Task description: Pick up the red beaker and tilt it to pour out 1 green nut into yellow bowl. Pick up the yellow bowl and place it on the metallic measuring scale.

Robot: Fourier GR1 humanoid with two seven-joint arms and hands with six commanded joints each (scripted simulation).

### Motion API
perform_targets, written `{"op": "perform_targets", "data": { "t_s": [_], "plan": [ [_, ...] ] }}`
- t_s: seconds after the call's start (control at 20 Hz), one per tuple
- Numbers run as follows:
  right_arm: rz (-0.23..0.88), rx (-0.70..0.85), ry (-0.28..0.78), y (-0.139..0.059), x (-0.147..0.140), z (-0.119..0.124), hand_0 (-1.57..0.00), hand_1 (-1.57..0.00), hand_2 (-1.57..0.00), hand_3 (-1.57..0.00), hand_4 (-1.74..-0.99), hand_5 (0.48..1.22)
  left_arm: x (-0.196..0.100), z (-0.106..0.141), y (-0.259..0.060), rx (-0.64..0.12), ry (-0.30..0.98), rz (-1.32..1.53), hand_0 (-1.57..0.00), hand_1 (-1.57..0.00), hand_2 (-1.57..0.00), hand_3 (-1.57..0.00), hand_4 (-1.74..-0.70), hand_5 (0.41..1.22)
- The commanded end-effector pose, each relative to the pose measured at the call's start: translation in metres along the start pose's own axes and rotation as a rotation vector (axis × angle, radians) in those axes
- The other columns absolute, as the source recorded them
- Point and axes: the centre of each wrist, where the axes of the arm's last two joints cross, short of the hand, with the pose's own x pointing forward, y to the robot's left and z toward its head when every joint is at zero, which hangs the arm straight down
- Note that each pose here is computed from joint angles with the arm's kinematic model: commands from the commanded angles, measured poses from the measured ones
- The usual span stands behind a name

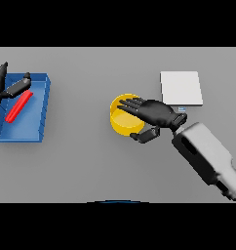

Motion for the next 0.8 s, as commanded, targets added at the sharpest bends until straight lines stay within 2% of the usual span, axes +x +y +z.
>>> {"op": "perform_targets", "data": {
  "t_s": [0.0, 0.15, 0.25, 0.45, 0.6, 0.75],
  "plan": [
    [-0.001, 0.016, 0.000, -0.002, -0.002, -0.003, 0.00, 0.00, 0.00, 0.00, -1.244, 0.685, -0.003, 0.000, 0.001, 0.004, -0.005, -0.004, 0.00, 0.00, 0.00, 0.00, -0.80, 0.725],
    [0.012, 0.074, -0.017, 0.001, -0.001, -0.011, 0.00, 0.00, 0.00, 0.00, -1.260, 0.679, -0.004, -0.003, 0.006, 0.005, -0.002, -0.009, 0.00, 0.00, 0.00, 0.00, -0.80, 0.733],
    [0.030, 0.109, 0.000, 0.003, -0.002, -0.016, 0.00, 0.00, 0.00, 0.00, -1.281, 0.674, 0.002, 0.000, 0.003, 0.004, -0.017, -0.002, 0.00, 0.00, 0.00, 0.00, -0.80, 0.734],
    [0.047, 0.164, 0.019, 0.006, 0.000, -0.025, 0.00, 0.00, 0.00, 0.00, -1.303, 0.674, -0.004, 0.001, 0.005, 0.011, 0.001, -0.002, 0.00, 0.00, 0.00, 0.00, -0.80, 0.738],
    [0.077, 0.204, 0.025, 0.001, 0.001, -0.028, 0.00, 0.00, 0.00, 0.00, -1.304, 0.703, -0.001, -0.002, 0.006, 0.014, -0.008, -0.012, 0.00, 0.00, 0.00, 0.00, -0.79, 0.732],
    [0.083, 0.217, 0.031, 0.010, 0.006, -0.032, 0.00, -0.01, -0.03, -0.05, -1.321, 0.756, -0.002, -0.001, 0.008, 0.012, -0.009, -0.010, 0.00, 0.00, 0.00, 0.00, -0.79, 0.727]
  ]
}}
